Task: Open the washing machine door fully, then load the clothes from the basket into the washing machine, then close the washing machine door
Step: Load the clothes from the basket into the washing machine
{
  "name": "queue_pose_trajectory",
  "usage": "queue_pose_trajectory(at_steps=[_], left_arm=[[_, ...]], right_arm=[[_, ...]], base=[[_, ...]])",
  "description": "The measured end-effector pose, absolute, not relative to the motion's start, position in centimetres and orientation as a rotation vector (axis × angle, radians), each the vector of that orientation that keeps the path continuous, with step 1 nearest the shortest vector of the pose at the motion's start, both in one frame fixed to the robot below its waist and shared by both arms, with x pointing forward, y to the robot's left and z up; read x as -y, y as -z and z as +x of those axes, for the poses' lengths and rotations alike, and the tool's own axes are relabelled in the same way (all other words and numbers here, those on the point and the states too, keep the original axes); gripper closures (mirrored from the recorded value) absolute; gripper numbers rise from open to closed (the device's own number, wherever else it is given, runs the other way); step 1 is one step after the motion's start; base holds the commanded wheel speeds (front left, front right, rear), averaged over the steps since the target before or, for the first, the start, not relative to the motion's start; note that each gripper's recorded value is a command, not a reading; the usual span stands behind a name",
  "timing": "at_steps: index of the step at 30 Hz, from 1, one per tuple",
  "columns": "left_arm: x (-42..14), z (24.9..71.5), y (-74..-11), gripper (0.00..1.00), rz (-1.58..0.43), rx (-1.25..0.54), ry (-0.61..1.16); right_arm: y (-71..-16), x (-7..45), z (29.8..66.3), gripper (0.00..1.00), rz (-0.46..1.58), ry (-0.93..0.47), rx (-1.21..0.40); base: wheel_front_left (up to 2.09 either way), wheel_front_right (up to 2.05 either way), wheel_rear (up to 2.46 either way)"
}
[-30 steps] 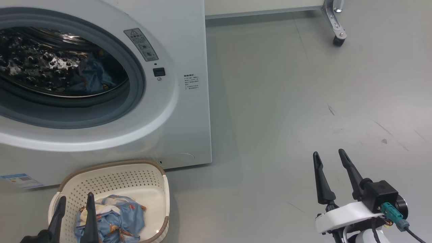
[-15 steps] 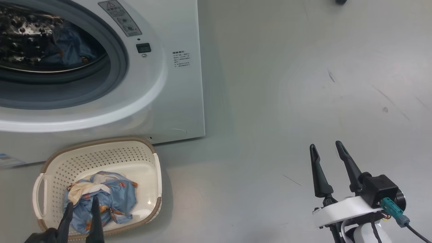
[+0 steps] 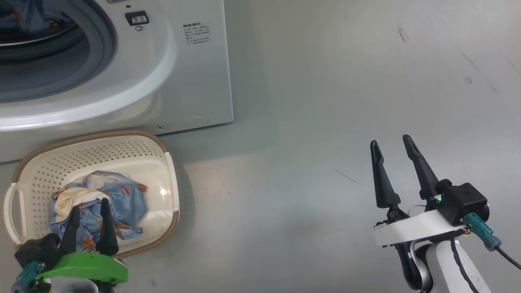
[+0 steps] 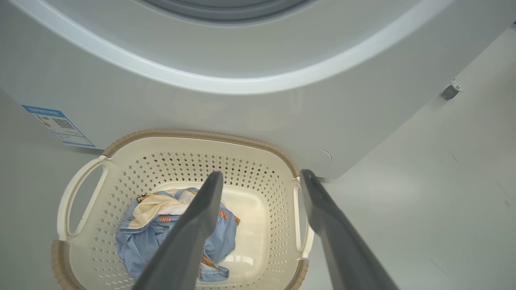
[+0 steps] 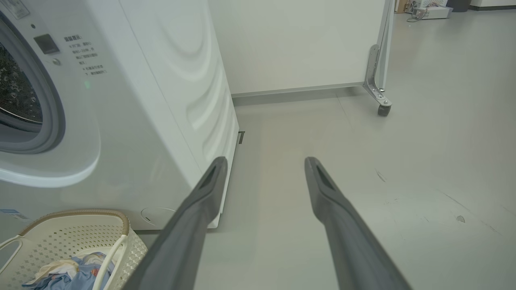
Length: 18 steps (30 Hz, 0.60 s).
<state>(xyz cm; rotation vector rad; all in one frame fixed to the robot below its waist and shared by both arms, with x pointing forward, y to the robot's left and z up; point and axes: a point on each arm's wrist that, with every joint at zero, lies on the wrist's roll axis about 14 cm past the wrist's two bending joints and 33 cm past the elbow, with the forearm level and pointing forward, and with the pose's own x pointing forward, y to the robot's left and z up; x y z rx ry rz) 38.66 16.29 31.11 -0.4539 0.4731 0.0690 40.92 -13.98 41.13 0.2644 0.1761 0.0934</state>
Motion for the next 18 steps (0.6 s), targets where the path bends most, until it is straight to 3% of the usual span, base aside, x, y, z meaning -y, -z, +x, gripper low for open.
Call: queue_pose_trajectory(at_steps=[18], left_arm=[[-16.3,41.8,-22.5,0.0,-0.422,-0.689,-0.077]], right_arm=[[-35.4,14.4,42.9,0.0,0.257,-0.075,-0.296]], base=[[0.0,0.0,0.0]])
